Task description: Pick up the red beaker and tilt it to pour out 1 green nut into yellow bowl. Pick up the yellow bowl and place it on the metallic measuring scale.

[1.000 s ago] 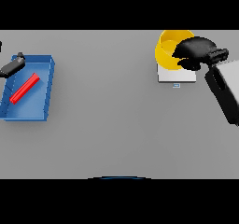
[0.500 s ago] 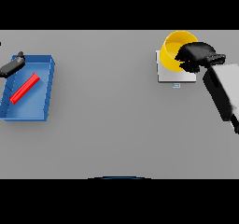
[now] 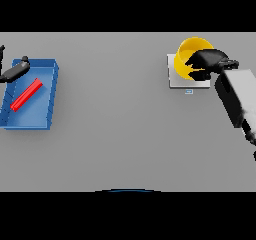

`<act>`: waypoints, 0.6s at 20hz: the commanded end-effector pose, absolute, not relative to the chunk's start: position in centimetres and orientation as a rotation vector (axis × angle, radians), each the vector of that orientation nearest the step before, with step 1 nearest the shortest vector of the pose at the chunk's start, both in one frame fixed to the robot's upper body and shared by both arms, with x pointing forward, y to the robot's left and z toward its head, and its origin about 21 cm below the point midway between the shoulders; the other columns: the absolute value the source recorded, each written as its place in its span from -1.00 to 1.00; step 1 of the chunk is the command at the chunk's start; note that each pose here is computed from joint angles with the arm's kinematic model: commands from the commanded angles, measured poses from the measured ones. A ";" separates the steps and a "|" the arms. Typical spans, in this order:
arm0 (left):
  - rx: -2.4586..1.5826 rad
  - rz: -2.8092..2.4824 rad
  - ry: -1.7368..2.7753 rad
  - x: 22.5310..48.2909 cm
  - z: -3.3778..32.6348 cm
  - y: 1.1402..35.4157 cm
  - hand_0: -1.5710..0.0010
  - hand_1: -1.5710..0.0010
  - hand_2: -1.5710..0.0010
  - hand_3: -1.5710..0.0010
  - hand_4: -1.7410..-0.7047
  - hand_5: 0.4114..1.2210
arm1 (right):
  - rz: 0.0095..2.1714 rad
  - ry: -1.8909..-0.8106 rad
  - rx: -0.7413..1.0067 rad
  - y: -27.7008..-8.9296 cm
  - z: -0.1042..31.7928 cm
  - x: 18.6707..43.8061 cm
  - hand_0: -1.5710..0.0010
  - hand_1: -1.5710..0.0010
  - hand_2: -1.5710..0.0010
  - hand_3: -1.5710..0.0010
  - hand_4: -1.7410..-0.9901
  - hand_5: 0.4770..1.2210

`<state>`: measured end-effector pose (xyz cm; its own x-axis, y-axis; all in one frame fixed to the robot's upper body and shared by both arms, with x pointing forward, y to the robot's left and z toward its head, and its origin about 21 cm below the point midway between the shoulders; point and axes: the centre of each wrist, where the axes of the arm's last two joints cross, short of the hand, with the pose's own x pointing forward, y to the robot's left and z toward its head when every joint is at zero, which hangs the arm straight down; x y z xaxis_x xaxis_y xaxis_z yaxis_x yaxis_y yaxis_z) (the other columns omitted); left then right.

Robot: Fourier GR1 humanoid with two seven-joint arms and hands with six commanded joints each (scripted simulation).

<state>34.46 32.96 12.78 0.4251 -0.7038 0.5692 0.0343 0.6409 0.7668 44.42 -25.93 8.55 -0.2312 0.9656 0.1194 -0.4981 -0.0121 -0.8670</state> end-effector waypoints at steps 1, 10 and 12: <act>0.751 -0.521 -1.046 34.5 12.6 32.9 1.00 1.00 1.00 1.00 0.79 -0.18 | 1.561 -1.025 -0.627 -26.2 8.6 44.5 -0.24 -0.10 -0.22 0.03 -0.37 0.36; 0.764 -0.523 -1.048 35.1 12.6 33.1 1.00 1.00 1.00 1.00 0.80 -0.20 | 1.618 -1.002 -0.587 -26.2 8.4 44.9 0.83 0.85 0.69 0.44 0.05 -0.28; 0.762 -0.512 -1.045 35.0 12.6 32.9 1.00 1.00 1.00 1.00 0.78 -0.21 | 1.631 -0.985 -0.594 -26.1 8.3 45.1 0.89 0.91 0.78 0.51 0.11 -0.30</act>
<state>34.97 32.91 12.56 0.4257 -0.7000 0.5733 0.0248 0.6424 0.7659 45.06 -26.07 8.31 -0.2862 0.9523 0.1057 -0.5374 -0.0682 -0.8406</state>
